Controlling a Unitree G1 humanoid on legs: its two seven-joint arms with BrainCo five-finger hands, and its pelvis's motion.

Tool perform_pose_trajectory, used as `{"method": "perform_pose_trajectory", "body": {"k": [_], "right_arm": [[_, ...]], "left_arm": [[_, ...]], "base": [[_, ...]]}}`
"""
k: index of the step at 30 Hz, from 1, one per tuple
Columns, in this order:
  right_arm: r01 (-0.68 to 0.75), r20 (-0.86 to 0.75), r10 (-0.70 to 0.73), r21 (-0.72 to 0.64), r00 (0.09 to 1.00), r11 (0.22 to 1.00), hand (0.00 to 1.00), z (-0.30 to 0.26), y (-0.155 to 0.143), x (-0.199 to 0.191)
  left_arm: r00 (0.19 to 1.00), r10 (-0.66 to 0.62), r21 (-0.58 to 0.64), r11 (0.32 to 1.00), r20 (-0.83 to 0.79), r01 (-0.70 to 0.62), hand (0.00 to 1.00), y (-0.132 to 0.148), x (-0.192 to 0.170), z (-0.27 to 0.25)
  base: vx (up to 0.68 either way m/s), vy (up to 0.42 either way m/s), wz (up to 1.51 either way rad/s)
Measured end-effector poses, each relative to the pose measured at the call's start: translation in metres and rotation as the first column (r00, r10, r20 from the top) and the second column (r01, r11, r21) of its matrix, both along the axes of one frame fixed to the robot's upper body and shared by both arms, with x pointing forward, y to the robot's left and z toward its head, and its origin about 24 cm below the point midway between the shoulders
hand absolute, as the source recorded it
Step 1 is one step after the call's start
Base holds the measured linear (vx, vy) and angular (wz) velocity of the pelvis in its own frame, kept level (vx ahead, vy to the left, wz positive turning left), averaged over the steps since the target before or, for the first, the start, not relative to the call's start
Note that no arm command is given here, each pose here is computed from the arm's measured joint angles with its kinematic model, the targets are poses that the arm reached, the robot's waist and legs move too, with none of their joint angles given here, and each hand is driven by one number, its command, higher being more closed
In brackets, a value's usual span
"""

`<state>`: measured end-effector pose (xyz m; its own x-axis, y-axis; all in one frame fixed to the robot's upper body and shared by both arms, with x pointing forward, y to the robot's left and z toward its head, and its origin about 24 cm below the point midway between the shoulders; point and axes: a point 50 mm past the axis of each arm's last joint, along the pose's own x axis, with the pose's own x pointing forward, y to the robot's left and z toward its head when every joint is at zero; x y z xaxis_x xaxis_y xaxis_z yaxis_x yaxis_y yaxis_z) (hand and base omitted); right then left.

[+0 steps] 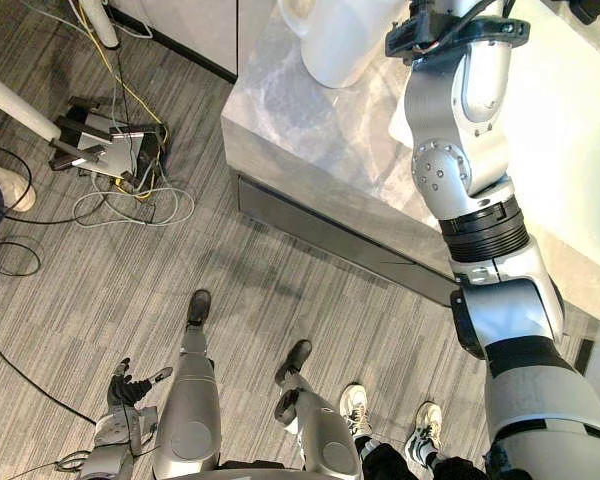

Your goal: Organize washtable

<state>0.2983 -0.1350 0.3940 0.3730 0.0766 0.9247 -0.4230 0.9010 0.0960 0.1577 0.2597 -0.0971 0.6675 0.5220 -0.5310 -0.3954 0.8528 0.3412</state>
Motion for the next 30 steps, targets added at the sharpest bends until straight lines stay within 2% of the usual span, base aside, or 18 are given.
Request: {"method": "perform_pose_trajectory", "body": {"k": [11, 18, 24, 27, 30], "right_arm": [[-0.014, 0.028, 0.014, -0.010, 1.000, 1.000, 0.00, 0.003, 0.002, -0.007], [0.060, 0.051, -0.058, -0.025, 0.997, 0.998, 0.00, 0.008, -0.014, -0.010], [0.127, 0.151, -0.144, 0.116, 0.978, 0.985, 0.00, -0.004, -0.057, -0.040], [0.229, 0.136, -0.256, 0.185, 0.957, 0.956, 0.00, -0.023, -0.084, -0.050], [0.394, 0.047, -0.420, 0.264, 0.906, 0.880, 0.00, -0.052, -0.125, -0.059]], "left_arm": [[1.000, -0.001, 0.008, 1.000, -0.005, 0.001, 0.00, 0.003, 0.000, 0.000], [0.998, 0.010, -0.002, 1.000, -0.060, -0.010, 0.00, 0.003, -0.010, -0.009], [0.993, 0.006, -0.046, 0.999, -0.116, -0.011, 0.00, -0.005, -0.024, -0.020], [0.986, 0.003, -0.062, 0.998, -0.165, -0.013, 0.00, -0.012, -0.037, -0.029], [0.976, -0.001, -0.077, 0.997, -0.219, -0.017, 0.00, -0.018, -0.049, -0.037]], "base": [[0.00, -0.001, -0.01], [0.00, -0.002, -0.04], [-0.01, 0.004, -0.12], [-0.01, 0.015, -0.16], [-0.01, 0.015, -0.22]]}}
